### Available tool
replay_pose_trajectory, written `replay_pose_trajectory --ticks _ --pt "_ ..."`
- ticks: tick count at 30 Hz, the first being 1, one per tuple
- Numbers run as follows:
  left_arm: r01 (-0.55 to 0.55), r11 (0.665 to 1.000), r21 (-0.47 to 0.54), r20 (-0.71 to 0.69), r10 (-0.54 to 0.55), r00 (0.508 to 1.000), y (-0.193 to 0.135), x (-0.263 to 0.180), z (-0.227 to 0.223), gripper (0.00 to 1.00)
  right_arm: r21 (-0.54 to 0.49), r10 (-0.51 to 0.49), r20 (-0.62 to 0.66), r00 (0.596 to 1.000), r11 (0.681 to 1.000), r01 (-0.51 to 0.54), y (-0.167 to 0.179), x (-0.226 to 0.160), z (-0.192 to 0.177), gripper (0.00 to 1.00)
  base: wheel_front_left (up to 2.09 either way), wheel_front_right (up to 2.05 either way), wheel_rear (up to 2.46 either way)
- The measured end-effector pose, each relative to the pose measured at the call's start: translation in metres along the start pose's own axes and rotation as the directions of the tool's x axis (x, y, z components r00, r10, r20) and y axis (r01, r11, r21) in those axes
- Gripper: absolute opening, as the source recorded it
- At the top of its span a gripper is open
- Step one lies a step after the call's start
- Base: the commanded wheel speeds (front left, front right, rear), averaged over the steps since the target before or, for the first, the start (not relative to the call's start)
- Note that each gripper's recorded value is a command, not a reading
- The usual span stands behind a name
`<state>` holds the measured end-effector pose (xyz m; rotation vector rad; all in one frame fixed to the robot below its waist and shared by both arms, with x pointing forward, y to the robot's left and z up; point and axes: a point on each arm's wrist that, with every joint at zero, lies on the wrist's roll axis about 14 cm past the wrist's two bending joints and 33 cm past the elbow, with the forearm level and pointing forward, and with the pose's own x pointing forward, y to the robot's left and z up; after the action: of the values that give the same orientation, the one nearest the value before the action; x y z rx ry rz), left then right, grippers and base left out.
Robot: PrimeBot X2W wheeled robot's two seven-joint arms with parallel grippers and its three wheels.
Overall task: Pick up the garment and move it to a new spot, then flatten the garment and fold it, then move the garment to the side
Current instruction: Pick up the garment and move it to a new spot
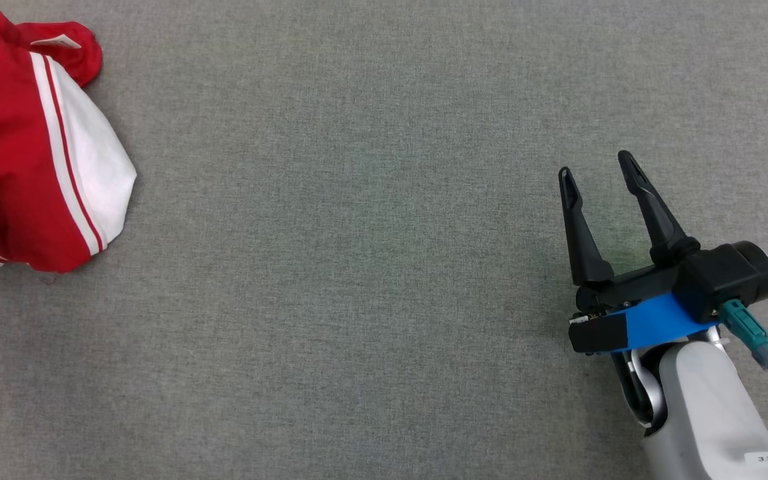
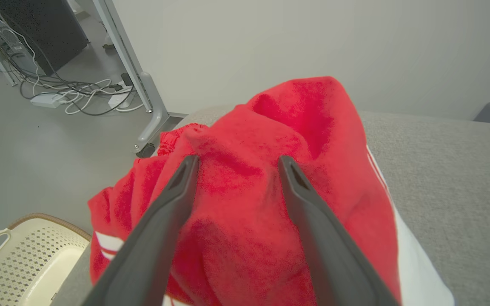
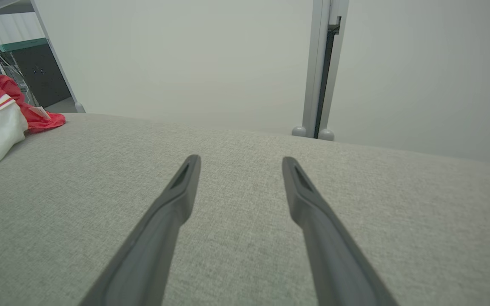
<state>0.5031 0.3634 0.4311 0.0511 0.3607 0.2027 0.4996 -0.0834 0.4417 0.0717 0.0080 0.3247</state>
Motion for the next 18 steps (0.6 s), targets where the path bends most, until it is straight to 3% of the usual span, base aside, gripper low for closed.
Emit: replay_pose_trajectory --ticks 5,11,12,13,14,15,18 --pt "0.014 0.999 -0.041 -0.166 -0.02 0.986 -0.006 -0.004 -0.042 1.0 -0.008 0.004 0.005 1.0 1.0 -0.004 0.0 0.005 0.001 1.0 0.0 0.0 0.0" --pt "0.026 0.997 -0.075 -0.241 -0.044 0.97 -0.013 -0.009 -0.064 1.0 -0.012 0.015 0.003 1.0 1.0 -0.015 0.003 0.006 0.0 1.0 0.0 0.0 0.0" --pt "0.028 0.996 -0.084 -0.251 -0.049 0.967 -0.015 -0.01 -0.067 0.94 -0.013 0.016 0.002 1.0 1.0 -0.016 0.004 0.006 0.0 1.0 0.0 0.0 0.0" --pt "0.03 0.996 -0.085 -0.255 -0.051 0.966 -0.016 -0.011 -0.069 0.61 -0.014 0.017 0.003 1.0 1.0 -0.017 0.004 0.006 0.001 1.0 0.0 0.0 0.0" --pt "0.031 0.996 -0.086 -0.257 -0.053 0.965 -0.016 -0.012 -0.07 0.13 -0.015 0.018 0.003 1.0 1.0 -0.018 0.004 0.005 0.002 1.0 0.0 0.0 0.0" --pt "0.034 0.996 -0.087 -0.257 -0.055 0.965 -0.017 -0.012 -0.071 0.0 -0.016 0.019 0.004 1.0 1.0 -0.019 0.005 0.005 0.003 1.0 0.0 0.0 0.0" --pt "0.042 0.996 -0.082 -0.23 -0.06 0.971 -0.019 -0.012 -0.064 0.0 -0.018 0.019 0.007 1.0 1.0 -0.019 0.005 0.003 0.006 1.0 0.0 0.0 0.0"
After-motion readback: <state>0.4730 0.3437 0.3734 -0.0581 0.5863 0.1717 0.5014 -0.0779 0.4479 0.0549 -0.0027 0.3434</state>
